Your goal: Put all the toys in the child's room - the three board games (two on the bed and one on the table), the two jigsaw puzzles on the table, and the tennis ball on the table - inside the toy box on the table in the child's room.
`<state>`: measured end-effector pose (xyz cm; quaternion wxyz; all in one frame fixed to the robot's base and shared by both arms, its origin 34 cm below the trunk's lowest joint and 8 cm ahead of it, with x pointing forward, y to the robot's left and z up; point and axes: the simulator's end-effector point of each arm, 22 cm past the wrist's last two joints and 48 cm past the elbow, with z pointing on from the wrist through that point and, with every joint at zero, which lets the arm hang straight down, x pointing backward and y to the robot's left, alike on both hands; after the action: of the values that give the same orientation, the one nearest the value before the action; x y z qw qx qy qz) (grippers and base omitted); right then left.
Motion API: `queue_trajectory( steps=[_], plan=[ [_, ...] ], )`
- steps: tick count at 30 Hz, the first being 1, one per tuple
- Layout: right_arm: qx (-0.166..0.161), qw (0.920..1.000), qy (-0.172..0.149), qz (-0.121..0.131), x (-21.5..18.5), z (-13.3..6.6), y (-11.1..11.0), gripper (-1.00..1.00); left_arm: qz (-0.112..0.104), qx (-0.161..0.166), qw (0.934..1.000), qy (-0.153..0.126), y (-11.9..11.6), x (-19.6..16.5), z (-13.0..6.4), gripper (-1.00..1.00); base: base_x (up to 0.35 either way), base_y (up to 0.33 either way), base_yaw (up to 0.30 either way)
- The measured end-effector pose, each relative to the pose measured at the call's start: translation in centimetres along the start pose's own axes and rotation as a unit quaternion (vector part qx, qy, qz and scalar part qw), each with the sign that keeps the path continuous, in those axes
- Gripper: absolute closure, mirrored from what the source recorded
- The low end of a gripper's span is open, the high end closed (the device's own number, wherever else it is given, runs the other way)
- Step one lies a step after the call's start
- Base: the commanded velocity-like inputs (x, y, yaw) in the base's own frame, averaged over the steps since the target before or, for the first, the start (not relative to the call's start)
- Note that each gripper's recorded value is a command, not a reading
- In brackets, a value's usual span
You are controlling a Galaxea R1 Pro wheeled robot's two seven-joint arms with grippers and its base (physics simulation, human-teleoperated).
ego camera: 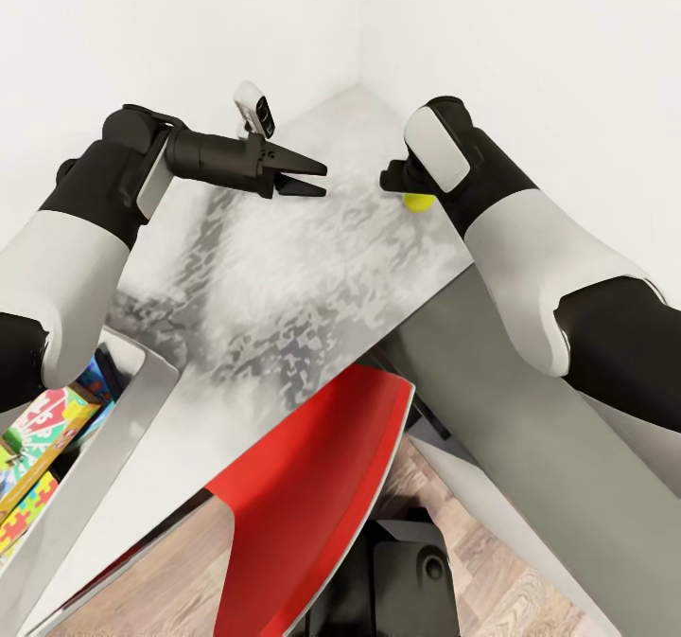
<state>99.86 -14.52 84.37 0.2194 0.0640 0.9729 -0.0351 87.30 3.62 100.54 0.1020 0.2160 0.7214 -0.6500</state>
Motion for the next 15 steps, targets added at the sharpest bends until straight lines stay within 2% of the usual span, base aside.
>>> queue_trajectory(
  steps=[15],
  plan=[
    [0.034,0.9994,0.009,0.003,1.0,1.8,-2.1,-1.00,-0.012,0.002,0.9999,0.001,1.6,0.8,0.2,-1.00,0.000,0.000,0.000]
  ],
)
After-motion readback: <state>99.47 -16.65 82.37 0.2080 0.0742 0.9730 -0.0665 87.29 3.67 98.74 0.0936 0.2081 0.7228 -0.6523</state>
